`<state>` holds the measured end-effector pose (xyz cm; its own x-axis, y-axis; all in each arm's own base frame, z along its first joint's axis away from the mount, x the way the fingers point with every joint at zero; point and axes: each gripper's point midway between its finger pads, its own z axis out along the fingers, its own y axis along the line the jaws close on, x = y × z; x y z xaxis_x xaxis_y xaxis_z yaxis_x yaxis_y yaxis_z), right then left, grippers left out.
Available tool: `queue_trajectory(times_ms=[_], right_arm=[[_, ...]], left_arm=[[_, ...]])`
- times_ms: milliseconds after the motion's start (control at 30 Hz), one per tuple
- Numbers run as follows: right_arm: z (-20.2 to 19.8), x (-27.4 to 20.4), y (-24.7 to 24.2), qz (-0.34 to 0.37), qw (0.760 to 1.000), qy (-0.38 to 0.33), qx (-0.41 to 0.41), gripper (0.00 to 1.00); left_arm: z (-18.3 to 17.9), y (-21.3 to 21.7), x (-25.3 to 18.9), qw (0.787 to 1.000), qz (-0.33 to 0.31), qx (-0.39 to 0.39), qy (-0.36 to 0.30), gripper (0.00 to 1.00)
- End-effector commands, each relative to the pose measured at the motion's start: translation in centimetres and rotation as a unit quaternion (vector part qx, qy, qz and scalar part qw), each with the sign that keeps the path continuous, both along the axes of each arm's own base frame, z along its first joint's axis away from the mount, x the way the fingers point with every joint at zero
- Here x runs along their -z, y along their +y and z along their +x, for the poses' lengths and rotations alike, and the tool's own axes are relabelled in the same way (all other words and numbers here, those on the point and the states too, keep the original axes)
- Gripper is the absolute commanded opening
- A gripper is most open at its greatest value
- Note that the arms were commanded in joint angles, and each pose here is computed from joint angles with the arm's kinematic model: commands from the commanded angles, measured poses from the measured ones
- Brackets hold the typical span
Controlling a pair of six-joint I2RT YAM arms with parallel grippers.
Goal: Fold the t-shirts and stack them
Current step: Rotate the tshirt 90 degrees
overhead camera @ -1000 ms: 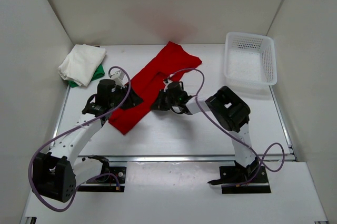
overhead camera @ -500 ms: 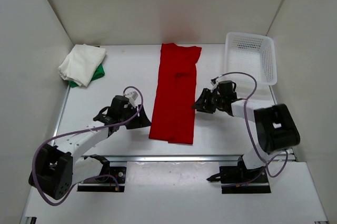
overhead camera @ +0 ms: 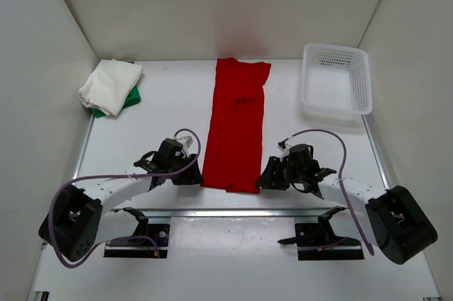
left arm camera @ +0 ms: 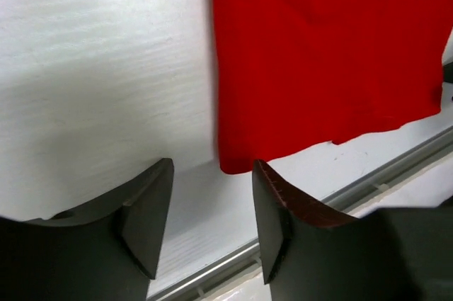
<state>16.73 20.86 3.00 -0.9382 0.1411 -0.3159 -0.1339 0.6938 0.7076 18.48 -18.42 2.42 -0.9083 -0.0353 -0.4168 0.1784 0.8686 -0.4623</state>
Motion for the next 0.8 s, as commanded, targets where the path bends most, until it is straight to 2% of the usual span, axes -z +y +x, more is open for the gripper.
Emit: queue_trajectory(times_ms=[0,100,167,233,300,333,400,533,667,767], right_arm=[[-1.4,1.4,-0.2,-0.002,0.999,0.028,0.020,0.43],[-1.9,1.3,0.6,0.007,0.999,0.037,0.009,0.39],[-2.3,1.5,0.6,0.002,0.999,0.043,0.006,0.31],[-2.1,1.5,0.6,0.005,0.999,0.037,0.010,0.23],[-2.0,1.6,0.3,0.005,0.999,0.037,0.015,0.11],[-2.2,1.8,0.2,0.004,0.999,0.041,0.016,0.08],[-2.0,1.5,0.2,0.005,0.999,0.038,0.017,0.00],[-4.1,1.9,-0.2,-0.012,0.999,0.052,0.004,0.00],[-6.4,1.1,0.2,-0.016,0.998,0.066,-0.012,0.00],[-4.6,-1.5,0.0,-0.009,0.999,0.031,0.000,0.00]], left_arm=[[-0.2,-0.5,0.6,1.000,0.000,0.007,-0.003,0.57],[-0.4,-1.0,1.1,1.000,-0.006,0.010,0.003,0.52],[-0.6,-1.1,1.5,1.000,-0.001,0.017,0.006,0.50],[-0.2,-1.5,1.2,1.000,-0.011,0.016,0.003,0.40],[0.0,-1.7,1.0,1.000,-0.013,0.017,0.001,0.30],[-0.1,-1.6,1.1,1.000,-0.011,0.017,0.004,0.22],[0.0,-1.7,0.5,1.000,-0.011,0.019,-0.005,0.13],[-1.9,-0.9,0.6,0.999,0.005,0.034,0.012,0.00],[-4.8,-0.6,-0.2,0.998,-0.014,0.040,0.036,0.00],[-4.4,-1.1,-3.3,0.998,-0.048,0.027,0.018,0.00]])
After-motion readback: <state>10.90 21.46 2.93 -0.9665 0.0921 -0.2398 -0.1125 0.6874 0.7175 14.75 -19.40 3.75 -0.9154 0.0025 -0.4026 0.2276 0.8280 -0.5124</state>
